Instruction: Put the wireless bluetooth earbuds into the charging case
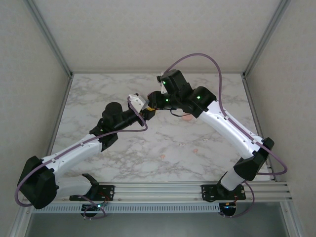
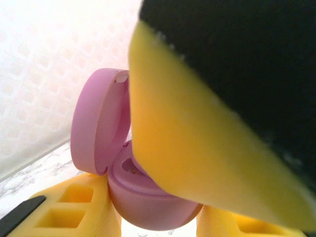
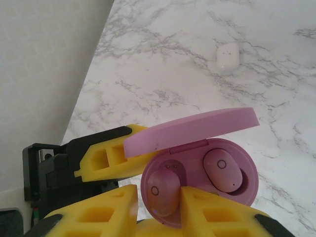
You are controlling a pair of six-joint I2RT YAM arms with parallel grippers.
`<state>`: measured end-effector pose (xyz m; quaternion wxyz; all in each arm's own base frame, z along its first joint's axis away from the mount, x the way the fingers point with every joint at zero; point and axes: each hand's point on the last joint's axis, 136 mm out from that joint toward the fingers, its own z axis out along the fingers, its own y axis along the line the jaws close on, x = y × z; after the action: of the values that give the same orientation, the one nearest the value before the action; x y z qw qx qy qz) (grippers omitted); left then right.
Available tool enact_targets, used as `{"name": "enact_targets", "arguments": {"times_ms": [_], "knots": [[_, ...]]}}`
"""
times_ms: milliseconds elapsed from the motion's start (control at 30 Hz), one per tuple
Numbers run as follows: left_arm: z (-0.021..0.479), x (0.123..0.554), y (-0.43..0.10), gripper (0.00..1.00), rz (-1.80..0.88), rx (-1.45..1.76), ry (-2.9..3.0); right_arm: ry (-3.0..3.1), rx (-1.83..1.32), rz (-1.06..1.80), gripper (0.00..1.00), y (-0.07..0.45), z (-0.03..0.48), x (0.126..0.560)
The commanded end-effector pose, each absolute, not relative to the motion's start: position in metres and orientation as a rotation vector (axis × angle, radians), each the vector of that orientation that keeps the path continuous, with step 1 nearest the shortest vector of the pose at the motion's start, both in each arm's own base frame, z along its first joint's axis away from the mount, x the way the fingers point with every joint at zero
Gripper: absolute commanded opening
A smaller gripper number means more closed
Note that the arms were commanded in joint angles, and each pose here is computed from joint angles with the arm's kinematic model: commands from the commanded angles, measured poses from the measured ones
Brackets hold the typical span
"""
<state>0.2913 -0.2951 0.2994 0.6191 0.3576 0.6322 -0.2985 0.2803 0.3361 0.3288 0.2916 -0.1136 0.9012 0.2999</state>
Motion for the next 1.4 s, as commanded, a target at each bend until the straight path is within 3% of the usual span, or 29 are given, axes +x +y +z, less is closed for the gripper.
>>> {"name": "enact_targets", "arguments": {"times_ms": [0,467,633,1033,1367], "knots": [[0.344,0.287,-0.298,0.29,-0.719,0.786,1.331,2.415,-0.337,0.767,0.29,0.334,0.33,0.274],[0.344,0.282,-0.295,0.29,-0.719,0.801,1.322,2.223,-0.327,0.851,0.41,0.312,0.389,0.264],[0.344,0.275,-0.297,0.29,-0.738,0.833,1.316,2.171,-0.213,0.786,0.42,0.281,0.402,0.287],[0.355,0.259,-0.297,0.3,-0.778,0.885,1.292,2.303,-0.294,0.932,0.49,0.31,0.381,0.332],[0.376,0.281,-0.297,0.3,-0.796,0.758,1.28,2.33,-0.355,1.09,0.55,0.316,0.359,0.307]]}}
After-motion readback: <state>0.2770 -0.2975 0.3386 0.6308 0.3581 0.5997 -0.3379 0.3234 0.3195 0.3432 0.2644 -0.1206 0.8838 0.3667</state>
